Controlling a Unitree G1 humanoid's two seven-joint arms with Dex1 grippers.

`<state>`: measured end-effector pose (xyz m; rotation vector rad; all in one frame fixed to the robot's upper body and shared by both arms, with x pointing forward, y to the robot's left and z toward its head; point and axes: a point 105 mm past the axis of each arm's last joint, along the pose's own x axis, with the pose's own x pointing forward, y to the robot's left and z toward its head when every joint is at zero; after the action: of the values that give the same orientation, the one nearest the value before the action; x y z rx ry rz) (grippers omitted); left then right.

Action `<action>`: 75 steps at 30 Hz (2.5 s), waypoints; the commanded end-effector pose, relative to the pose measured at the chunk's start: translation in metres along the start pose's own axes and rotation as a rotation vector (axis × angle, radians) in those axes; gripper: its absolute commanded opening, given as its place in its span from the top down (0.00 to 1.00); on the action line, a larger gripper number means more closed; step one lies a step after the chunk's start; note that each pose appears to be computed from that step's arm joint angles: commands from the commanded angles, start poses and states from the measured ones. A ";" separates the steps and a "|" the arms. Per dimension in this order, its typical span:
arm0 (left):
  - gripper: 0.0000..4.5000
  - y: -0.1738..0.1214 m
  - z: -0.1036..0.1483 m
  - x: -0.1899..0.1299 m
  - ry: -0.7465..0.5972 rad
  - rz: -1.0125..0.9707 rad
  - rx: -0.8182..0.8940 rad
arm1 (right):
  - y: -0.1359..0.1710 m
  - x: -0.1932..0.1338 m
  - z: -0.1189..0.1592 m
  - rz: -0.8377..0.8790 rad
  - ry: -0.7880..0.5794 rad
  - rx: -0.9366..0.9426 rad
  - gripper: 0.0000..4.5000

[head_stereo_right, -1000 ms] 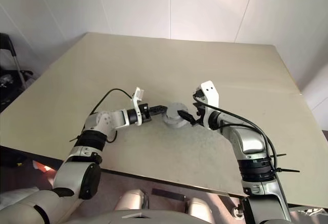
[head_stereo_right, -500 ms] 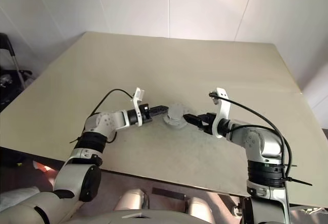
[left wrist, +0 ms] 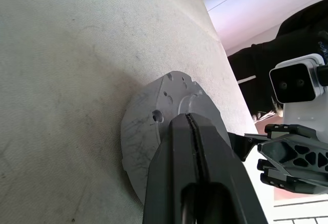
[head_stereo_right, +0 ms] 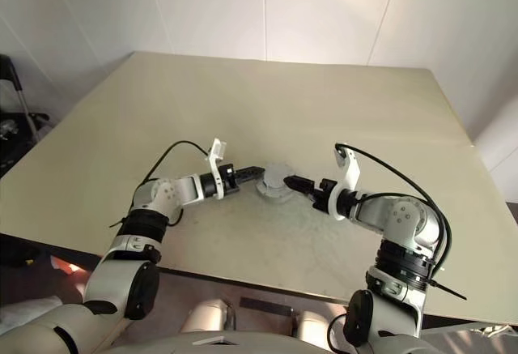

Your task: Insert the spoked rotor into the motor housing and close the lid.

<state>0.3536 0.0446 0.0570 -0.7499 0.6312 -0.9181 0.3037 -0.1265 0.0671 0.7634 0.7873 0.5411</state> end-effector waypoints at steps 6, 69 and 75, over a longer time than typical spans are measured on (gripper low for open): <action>1.00 0.012 -0.007 -0.003 0.030 0.067 0.000 | 0.033 0.030 0.005 0.128 -0.003 0.054 0.01; 0.29 -0.032 0.046 -0.016 -0.376 -0.307 -0.407 | 0.132 0.044 0.055 0.416 -0.110 0.095 0.51; 0.50 -0.030 0.045 -0.016 -0.376 -0.289 -0.407 | 0.126 0.046 0.057 0.381 -0.117 0.095 0.51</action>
<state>0.3669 0.0670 0.1057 -1.4068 0.3662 -0.8639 0.3558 -0.0523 0.1384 1.0606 0.6551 0.6939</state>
